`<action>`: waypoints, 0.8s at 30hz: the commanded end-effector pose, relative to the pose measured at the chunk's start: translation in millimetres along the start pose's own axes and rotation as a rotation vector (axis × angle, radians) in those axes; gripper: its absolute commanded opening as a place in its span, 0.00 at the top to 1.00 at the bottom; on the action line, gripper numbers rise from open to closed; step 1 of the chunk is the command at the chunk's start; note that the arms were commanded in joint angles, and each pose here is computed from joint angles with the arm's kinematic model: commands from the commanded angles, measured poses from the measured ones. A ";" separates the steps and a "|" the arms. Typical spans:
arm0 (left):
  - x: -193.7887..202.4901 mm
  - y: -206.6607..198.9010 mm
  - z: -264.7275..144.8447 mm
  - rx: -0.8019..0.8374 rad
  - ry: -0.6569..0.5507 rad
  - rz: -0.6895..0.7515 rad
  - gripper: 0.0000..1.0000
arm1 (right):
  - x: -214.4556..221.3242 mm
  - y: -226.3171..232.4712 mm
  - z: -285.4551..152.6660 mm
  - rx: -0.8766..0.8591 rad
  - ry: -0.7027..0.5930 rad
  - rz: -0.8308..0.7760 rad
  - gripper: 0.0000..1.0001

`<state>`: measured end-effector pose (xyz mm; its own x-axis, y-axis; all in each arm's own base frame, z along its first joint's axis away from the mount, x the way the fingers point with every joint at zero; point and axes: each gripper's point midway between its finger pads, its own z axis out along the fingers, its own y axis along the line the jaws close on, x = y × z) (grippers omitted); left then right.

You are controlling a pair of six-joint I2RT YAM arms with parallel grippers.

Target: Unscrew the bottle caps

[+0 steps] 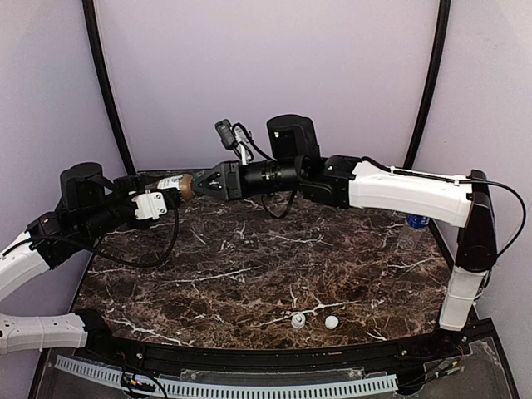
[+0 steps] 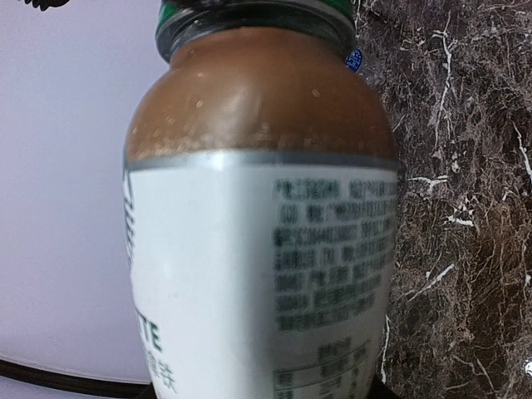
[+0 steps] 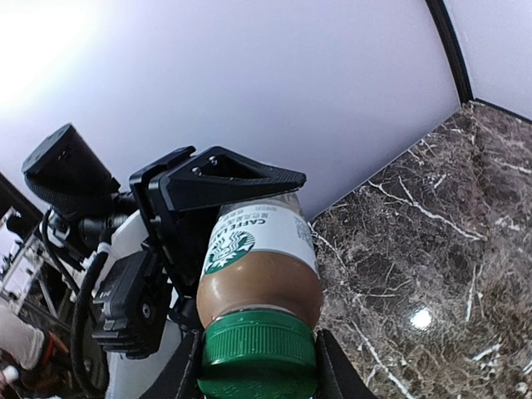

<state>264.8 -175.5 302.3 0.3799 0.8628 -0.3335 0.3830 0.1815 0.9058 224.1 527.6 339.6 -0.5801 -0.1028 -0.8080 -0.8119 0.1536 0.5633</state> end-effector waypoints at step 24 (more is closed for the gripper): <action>-63.1 -97.4 -79.6 0.709 -0.308 -0.313 0.55 | 110.5 79.0 2.8 0.011 0.265 -1.446 1.00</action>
<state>187.1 -188.3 255.2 0.3503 0.7667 -0.5381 0.7888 0.0684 0.6109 142.3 525.1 306.1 0.2623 -0.3886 -0.8833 -0.9585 0.0008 -0.2850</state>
